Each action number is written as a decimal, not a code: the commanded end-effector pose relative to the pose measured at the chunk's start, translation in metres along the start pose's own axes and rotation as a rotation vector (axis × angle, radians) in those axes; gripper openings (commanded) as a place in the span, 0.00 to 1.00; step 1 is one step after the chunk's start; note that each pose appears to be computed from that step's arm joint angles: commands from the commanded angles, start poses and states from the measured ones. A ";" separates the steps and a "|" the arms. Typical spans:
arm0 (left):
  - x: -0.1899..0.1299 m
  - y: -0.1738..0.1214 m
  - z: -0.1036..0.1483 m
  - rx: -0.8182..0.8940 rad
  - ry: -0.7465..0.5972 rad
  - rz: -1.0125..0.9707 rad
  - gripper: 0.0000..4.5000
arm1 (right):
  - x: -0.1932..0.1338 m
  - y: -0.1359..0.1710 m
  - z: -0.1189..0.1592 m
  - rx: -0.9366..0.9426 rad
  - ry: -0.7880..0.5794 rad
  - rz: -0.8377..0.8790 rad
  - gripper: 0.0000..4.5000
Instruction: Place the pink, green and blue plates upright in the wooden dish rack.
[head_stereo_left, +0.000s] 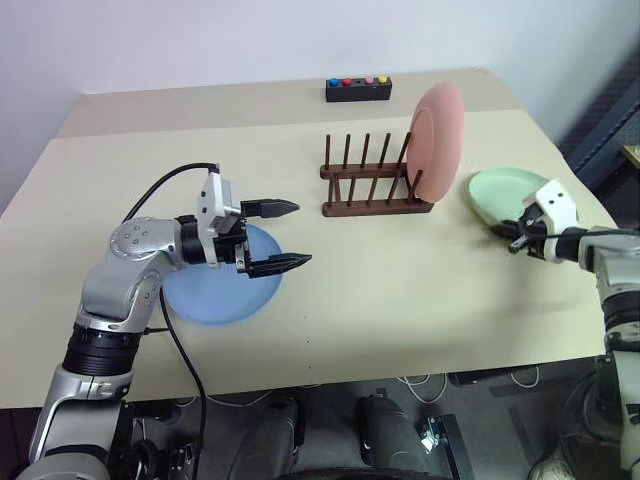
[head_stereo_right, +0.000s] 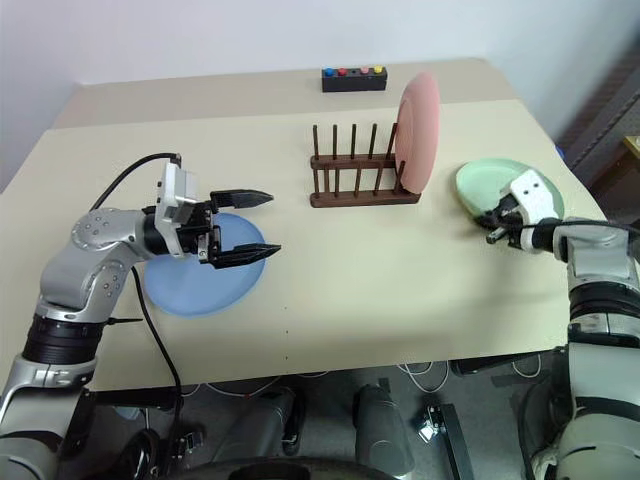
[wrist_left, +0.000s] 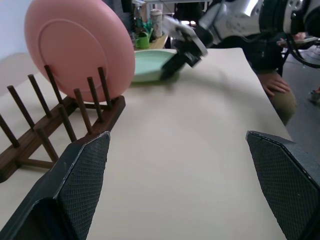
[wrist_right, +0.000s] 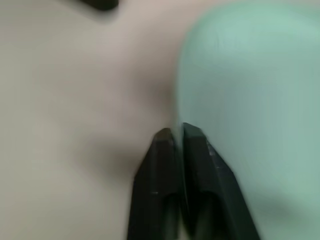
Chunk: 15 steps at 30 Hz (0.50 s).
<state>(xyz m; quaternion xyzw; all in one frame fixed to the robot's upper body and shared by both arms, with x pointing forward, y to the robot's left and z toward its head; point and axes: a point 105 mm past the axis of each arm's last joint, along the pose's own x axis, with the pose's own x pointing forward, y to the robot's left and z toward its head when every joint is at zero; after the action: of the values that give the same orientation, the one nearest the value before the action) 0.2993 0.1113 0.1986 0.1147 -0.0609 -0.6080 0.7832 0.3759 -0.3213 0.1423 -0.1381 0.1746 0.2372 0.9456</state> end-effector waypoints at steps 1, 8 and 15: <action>-0.005 0.002 0.012 0.045 -0.019 0.016 1.00 | -0.003 -0.007 0.031 0.072 -0.125 -0.029 0.01; -0.004 0.005 0.010 0.043 -0.020 0.020 1.00 | -0.029 -0.063 0.101 0.053 -0.449 -0.470 0.01; -0.004 0.009 0.014 0.056 -0.034 0.036 1.00 | -0.089 -0.038 0.223 0.404 -1.226 -0.082 0.01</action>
<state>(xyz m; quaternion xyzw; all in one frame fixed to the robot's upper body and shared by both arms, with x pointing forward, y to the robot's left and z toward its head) 0.3034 0.1114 0.2016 0.1125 -0.0653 -0.6038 0.7864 0.4010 -0.3195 0.3477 0.1691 -0.2909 0.1434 0.9307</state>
